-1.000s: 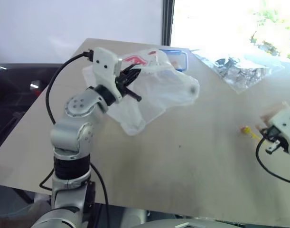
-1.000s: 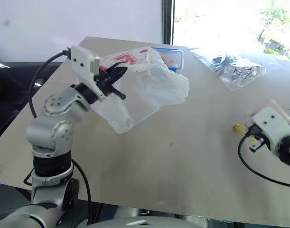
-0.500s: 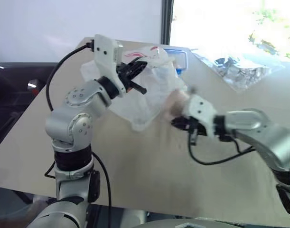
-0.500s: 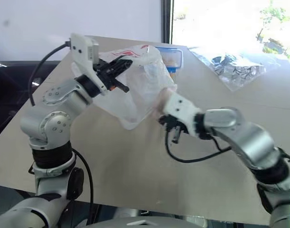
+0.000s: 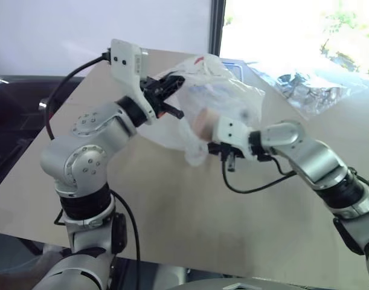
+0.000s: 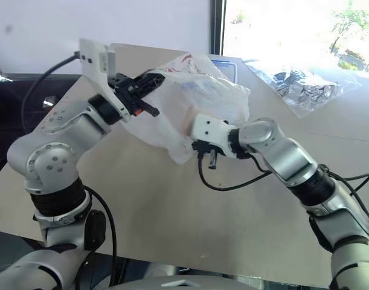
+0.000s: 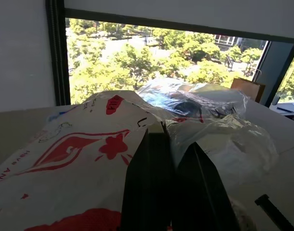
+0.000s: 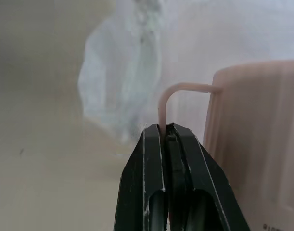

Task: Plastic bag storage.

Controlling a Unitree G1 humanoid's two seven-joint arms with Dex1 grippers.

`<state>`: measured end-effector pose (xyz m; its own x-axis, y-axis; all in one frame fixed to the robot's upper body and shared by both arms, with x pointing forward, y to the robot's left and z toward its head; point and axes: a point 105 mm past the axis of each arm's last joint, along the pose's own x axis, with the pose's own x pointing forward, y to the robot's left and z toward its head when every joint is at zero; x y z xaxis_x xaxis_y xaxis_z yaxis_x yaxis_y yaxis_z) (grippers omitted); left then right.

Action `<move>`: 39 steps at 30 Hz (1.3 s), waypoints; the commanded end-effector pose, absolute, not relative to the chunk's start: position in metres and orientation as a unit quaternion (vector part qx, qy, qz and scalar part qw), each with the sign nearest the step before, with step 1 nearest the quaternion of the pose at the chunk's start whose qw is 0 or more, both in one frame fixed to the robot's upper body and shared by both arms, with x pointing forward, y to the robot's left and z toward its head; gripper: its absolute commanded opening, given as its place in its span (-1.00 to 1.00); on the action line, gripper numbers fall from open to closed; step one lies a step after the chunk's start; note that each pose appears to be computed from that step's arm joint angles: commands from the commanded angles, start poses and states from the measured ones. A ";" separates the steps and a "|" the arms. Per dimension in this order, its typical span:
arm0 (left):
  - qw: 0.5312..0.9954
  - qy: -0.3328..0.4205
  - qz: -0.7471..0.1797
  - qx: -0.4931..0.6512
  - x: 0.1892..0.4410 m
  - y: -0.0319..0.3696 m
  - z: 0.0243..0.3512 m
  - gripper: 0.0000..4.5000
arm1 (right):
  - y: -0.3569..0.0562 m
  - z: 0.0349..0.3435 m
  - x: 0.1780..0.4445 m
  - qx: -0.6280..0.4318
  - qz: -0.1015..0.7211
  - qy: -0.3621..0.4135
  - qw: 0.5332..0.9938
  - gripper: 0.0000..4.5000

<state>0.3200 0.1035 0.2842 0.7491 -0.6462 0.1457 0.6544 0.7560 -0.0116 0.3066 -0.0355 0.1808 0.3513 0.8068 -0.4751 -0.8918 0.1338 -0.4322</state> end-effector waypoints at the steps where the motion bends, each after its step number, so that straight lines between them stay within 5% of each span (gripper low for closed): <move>1: 0.909 -0.072 -0.407 -0.044 0.304 0.086 0.293 -1.00 | -0.050 0.200 0.301 -0.351 0.546 0.035 0.760 -0.97; 10: 0.854 -0.035 -0.505 -0.120 0.289 0.066 0.299 -1.00 | -0.048 0.208 0.283 -0.342 0.556 0.009 0.757 -0.97; 18: 0.862 -0.014 -0.488 -0.139 0.295 0.074 0.292 -1.00 | -0.002 0.203 0.331 -0.315 0.553 -0.041 0.770 -0.97; 21: 0.877 -0.011 -0.461 -0.133 0.301 0.081 0.286 -1.00 | 0.006 0.180 0.332 -0.346 0.577 -0.027 0.740 -0.55; 26: 0.896 -0.012 -0.424 -0.128 0.308 0.089 0.275 -1.00 | -0.007 0.205 0.328 -0.308 0.548 -0.066 0.775 0.47; 39: 0.917 -0.010 -0.371 -0.147 0.335 0.092 0.256 -1.00 | -0.095 0.271 0.251 -0.153 0.497 -0.101 0.848 0.47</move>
<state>0.3347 0.0939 0.2451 0.7300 -0.6782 0.0845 0.6693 0.6845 -0.2889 0.2578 -0.0846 0.2647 0.4650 0.8853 -0.0002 -0.8196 0.4304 -0.3780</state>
